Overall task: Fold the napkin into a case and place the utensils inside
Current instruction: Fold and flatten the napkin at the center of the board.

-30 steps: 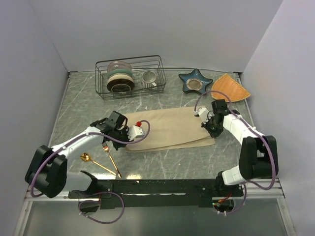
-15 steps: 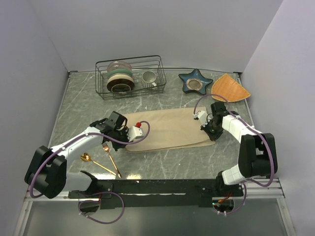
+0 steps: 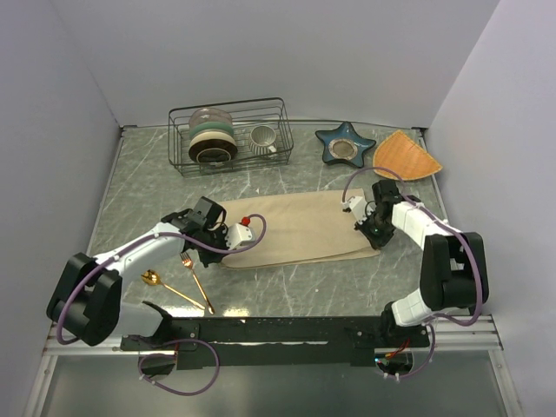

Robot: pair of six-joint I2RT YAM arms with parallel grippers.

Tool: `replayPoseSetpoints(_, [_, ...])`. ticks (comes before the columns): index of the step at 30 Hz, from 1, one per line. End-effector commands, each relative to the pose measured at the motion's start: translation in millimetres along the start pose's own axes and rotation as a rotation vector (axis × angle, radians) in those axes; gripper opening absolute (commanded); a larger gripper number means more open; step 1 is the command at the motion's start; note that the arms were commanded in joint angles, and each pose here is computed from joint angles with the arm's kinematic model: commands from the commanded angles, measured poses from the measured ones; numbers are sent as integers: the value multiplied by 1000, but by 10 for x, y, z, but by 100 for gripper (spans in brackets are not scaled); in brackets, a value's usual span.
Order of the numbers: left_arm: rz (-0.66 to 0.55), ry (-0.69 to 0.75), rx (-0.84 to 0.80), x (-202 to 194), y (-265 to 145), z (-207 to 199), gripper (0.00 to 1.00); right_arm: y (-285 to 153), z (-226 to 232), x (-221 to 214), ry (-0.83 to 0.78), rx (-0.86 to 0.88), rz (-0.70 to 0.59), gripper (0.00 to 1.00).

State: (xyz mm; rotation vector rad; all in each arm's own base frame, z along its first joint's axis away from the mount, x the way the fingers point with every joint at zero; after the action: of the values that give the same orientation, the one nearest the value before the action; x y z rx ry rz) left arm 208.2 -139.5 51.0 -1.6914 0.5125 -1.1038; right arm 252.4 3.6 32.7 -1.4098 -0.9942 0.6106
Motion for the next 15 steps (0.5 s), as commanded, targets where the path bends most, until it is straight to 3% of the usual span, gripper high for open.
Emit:
replayPoseSetpoints(1, [-56, 35, 6, 153, -163, -16, 1, -307, -117, 57, -13, -62, -38, 0])
replayPoseSetpoints(15, [-57, -5, -14, 168, -43, -50, 1, -132, -175, 1, 1, -70, -1, 0])
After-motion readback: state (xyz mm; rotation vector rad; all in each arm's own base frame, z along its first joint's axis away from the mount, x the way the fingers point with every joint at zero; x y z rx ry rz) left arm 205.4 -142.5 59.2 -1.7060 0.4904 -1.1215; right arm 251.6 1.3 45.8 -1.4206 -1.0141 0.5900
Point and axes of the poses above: each gripper's point midway between its finger pads, its own y axis out along the fingers, its own z axis along the line the jaws close on, x = y × z, the point moved 1 cm from there along -y, back along the fingers, and after that the axes turned 13 degrees about -y, right-handed, at the moved point
